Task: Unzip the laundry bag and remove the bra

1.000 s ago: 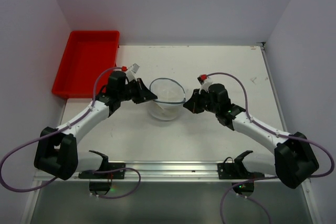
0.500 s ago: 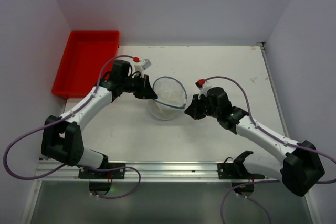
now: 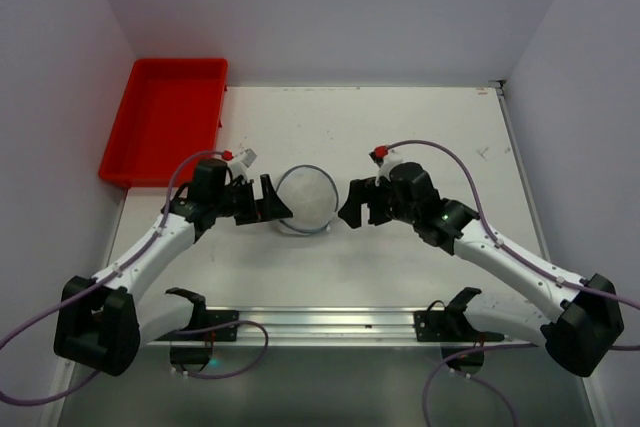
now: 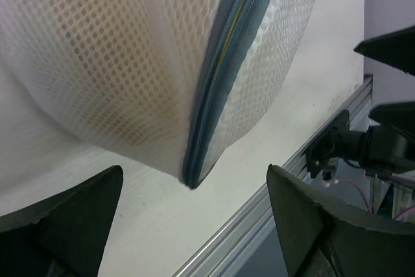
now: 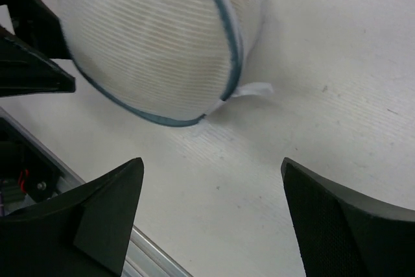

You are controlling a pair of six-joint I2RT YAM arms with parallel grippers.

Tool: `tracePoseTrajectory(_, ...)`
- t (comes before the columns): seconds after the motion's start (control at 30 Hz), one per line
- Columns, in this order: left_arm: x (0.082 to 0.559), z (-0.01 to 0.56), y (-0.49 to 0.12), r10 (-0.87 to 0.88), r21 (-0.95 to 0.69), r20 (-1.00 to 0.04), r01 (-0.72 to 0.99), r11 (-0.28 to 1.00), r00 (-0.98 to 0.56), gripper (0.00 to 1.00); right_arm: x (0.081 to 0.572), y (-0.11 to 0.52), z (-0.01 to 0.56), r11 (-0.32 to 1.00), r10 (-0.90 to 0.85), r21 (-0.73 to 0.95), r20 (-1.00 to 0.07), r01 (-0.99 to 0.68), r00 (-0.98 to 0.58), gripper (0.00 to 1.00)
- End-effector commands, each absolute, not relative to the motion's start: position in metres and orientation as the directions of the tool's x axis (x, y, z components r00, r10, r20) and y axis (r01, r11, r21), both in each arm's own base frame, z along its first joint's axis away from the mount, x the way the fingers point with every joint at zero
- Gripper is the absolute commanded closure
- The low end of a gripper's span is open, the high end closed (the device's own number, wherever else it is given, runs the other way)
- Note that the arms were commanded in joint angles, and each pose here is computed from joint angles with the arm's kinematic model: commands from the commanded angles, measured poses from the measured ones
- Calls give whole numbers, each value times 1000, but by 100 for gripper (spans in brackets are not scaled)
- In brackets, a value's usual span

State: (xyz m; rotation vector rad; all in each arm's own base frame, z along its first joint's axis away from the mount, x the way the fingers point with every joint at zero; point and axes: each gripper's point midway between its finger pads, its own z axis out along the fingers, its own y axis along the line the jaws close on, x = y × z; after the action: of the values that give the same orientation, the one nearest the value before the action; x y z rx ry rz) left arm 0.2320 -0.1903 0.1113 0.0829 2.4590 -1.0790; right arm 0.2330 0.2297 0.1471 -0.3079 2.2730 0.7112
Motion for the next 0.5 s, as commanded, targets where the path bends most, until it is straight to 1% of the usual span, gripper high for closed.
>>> tracePoseTrajectory(0.0,253,147,-183,-304,-700,-493,164,695,-815,1,242,248,201,794,40,404,-781,-454,-624,10)
tracePoseTrajectory(0.03,257,149,-175,-330,-678,-504,129,724,-798,0,245,250,203,796,50,407,-782,-448,-622,9)
tracePoseTrajectory(0.17,270,170,-155,-372,-612,-587,94,785,-719,1,255,270,209,816,64,397,-785,-421,-616,7)
tracePoseTrajectory(0.23,276,176,-145,-392,-586,-617,65,808,-682,2,261,282,225,826,90,392,-801,-406,-591,7)
tracePoseTrajectory(0.27,277,177,-141,-397,-573,-625,49,818,-672,7,259,295,217,834,63,375,-794,-405,-605,7)
tracePoseTrajectory(0.3,282,176,-131,-407,-543,-642,11,840,-649,10,269,297,233,857,86,355,-813,-374,-575,5)
tracePoseTrajectory(0.33,282,172,-126,-405,-522,-646,-12,853,-647,13,267,306,235,865,82,345,-812,-364,-577,3)
tracePoseTrajectory(0.37,283,168,-119,-405,-499,-655,-38,866,-638,19,271,311,235,881,81,329,-813,-341,-576,1)
tracePoseTrajectory(0.4,285,159,-109,-409,-463,-659,-89,882,-631,21,282,314,233,914,70,284,-814,-290,-576,1)
tracePoseTrajectory(0.43,284,154,-107,-409,-454,-651,-103,885,-639,22,284,321,234,920,74,281,-810,-273,-581,1)
tracePoseTrajectory(0.47,283,147,-107,-404,-448,-643,-108,887,-651,23,284,329,215,935,29,235,-794,-264,-607,1)
